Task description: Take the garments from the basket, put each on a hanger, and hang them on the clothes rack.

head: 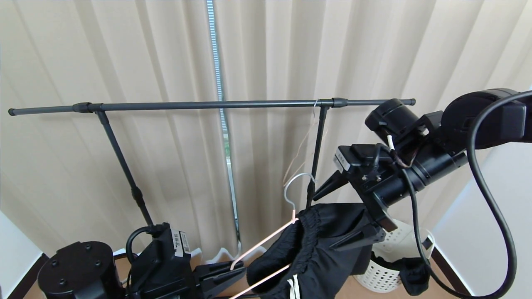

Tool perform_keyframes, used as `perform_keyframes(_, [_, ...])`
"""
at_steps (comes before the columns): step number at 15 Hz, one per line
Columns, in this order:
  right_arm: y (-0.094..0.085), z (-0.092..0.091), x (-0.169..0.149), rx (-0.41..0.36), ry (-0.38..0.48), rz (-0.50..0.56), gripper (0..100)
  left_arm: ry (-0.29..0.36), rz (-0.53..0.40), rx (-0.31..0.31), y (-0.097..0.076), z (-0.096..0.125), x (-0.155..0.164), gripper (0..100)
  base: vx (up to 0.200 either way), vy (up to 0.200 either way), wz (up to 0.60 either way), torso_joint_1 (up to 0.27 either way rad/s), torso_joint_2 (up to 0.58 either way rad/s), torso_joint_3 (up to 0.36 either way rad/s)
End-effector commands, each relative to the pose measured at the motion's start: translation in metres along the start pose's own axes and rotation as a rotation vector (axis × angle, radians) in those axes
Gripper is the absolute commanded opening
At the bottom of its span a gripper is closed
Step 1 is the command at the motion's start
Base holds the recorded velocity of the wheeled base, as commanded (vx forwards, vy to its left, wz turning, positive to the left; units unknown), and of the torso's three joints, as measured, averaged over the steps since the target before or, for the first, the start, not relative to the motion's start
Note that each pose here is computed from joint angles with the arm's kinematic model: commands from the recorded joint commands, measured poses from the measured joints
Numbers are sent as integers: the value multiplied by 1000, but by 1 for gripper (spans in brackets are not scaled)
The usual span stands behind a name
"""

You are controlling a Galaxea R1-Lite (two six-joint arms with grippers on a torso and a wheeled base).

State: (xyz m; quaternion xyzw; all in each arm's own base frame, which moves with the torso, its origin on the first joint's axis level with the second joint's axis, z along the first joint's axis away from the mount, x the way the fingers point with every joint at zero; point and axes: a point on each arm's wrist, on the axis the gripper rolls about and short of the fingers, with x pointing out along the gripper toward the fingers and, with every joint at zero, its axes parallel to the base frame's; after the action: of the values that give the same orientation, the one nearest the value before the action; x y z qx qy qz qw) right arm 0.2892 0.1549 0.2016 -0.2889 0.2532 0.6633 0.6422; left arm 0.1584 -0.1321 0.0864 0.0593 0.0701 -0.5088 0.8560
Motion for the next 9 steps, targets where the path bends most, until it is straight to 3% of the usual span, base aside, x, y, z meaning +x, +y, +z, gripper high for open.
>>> perform_keyframes(1, [-5, -3, 15, 11, 12, 34, 100, -2, 0, 1, 0, 0, 0, 0, 0, 0, 0, 0, 0, 0])
perform_keyframes(9, [-7, 4, 26, -3, 0, 38, 100, -5, -6, 1, -1, 1, 1, 0, 0, 0, 0, 0, 0, 0])
